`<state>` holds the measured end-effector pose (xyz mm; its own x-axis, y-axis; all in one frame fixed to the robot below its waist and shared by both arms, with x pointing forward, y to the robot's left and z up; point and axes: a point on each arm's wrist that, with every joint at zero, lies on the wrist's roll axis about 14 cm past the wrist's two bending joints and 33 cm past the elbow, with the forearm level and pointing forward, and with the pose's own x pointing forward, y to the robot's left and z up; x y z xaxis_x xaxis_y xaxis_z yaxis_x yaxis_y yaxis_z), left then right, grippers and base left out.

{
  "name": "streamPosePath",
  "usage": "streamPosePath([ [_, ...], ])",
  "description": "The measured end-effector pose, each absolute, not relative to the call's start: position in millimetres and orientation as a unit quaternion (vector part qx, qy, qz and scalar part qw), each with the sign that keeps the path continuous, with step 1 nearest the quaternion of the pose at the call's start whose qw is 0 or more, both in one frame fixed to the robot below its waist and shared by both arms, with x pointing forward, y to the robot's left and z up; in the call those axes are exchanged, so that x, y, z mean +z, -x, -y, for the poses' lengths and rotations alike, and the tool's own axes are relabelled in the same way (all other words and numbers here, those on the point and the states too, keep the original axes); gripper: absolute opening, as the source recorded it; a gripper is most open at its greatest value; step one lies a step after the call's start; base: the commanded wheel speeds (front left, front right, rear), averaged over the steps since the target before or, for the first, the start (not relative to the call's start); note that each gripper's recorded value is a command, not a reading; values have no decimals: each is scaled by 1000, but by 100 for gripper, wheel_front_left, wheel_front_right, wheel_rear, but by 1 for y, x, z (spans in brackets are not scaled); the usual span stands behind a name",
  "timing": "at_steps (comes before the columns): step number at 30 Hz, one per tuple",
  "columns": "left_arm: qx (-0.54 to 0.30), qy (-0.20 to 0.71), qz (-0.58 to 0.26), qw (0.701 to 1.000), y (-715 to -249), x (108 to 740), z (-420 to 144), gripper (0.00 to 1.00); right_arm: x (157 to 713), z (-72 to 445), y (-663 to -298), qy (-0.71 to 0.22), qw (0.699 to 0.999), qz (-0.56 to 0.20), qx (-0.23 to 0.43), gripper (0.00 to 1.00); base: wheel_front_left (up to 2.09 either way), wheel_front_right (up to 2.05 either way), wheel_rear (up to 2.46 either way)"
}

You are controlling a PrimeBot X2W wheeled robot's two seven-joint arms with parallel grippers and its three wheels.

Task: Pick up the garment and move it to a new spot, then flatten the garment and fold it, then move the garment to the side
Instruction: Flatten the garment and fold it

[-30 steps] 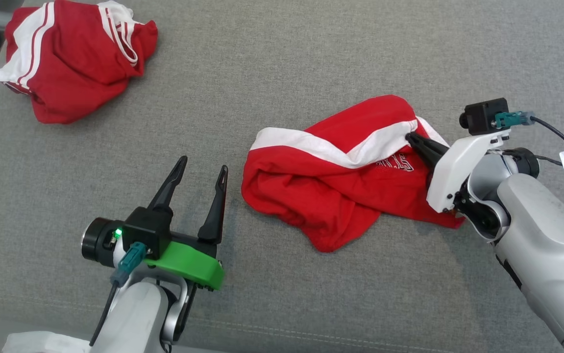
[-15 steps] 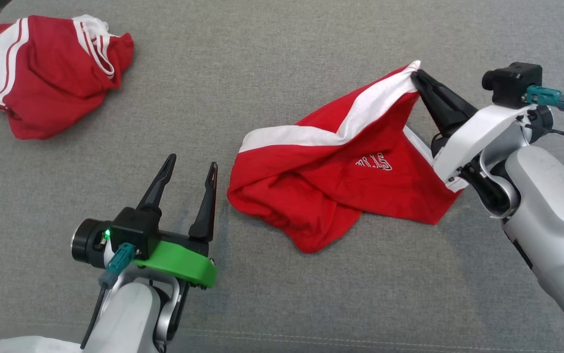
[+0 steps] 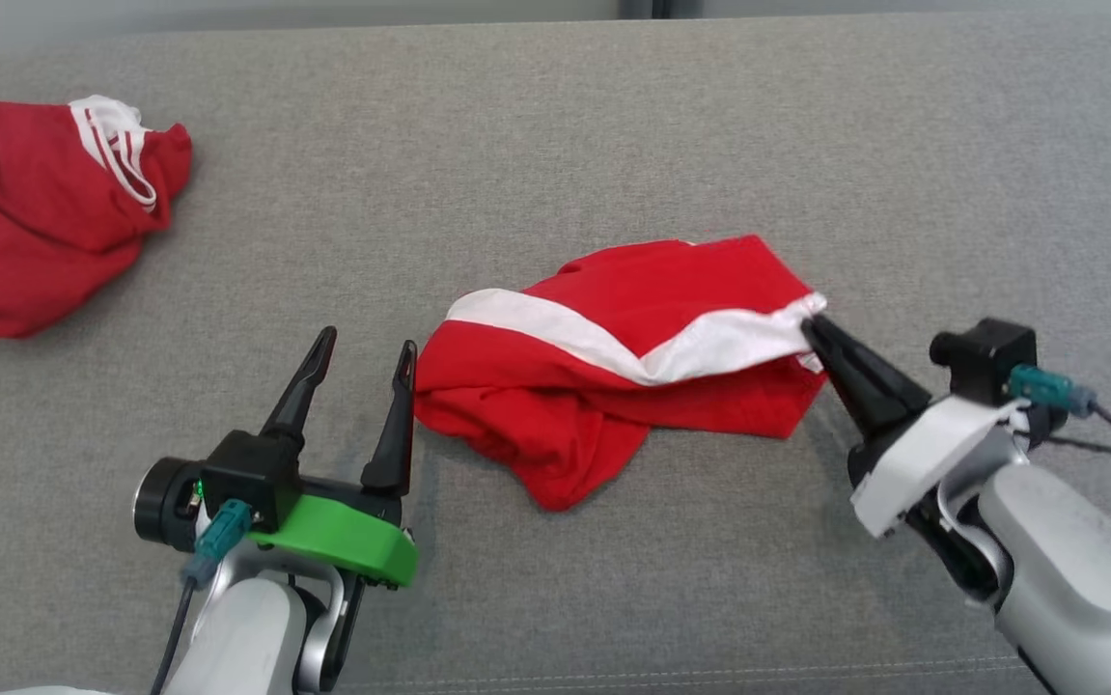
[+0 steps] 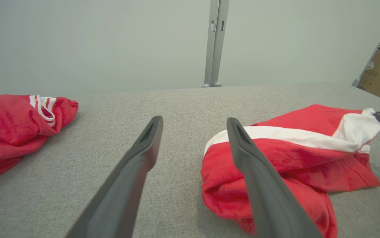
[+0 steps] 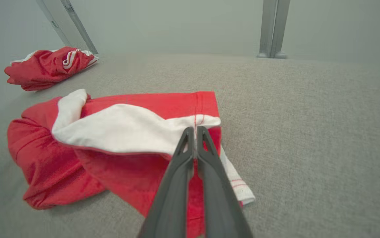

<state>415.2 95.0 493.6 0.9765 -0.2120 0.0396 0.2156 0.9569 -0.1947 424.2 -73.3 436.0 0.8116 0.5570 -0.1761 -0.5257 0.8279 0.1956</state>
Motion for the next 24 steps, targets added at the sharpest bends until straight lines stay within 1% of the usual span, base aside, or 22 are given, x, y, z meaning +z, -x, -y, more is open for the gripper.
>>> streamPosePath([
  [1,-108,99,9,989,-415,494,-95,100,436,73,-424,-69,949,-113,285,0,0,0,0],
  [4,-120,107,15,987,-417,498,-88,100,413,84,-395,-81,947,-154,270,0,0,0,0],
  [5,-133,110,20,985,-419,501,-79,100,396,98,-373,-73,947,-183,254,0,0,0,0],
  [7,-145,113,20,983,-419,502,-71,100,392,112,-367,-76,951,-191,233,0,0,0,0],
  [10,-171,122,18,978,-419,502,-55,100,385,132,-358,-42,954,-202,219,0,0,0,0],
  [14,-219,138,-5,966,-411,493,-27,100,376,153,-345,-31,956,-221,193,0,0,0,0],
  [19,-244,190,-73,948,-403,473,-8,100,371,152,-337,-35,954,-230,191,0,0,0,0],
  [24,-240,237,-127,933,-403,461,-7,100,370,148,-334,-23,951,-231,202,0,0,0,0],
])
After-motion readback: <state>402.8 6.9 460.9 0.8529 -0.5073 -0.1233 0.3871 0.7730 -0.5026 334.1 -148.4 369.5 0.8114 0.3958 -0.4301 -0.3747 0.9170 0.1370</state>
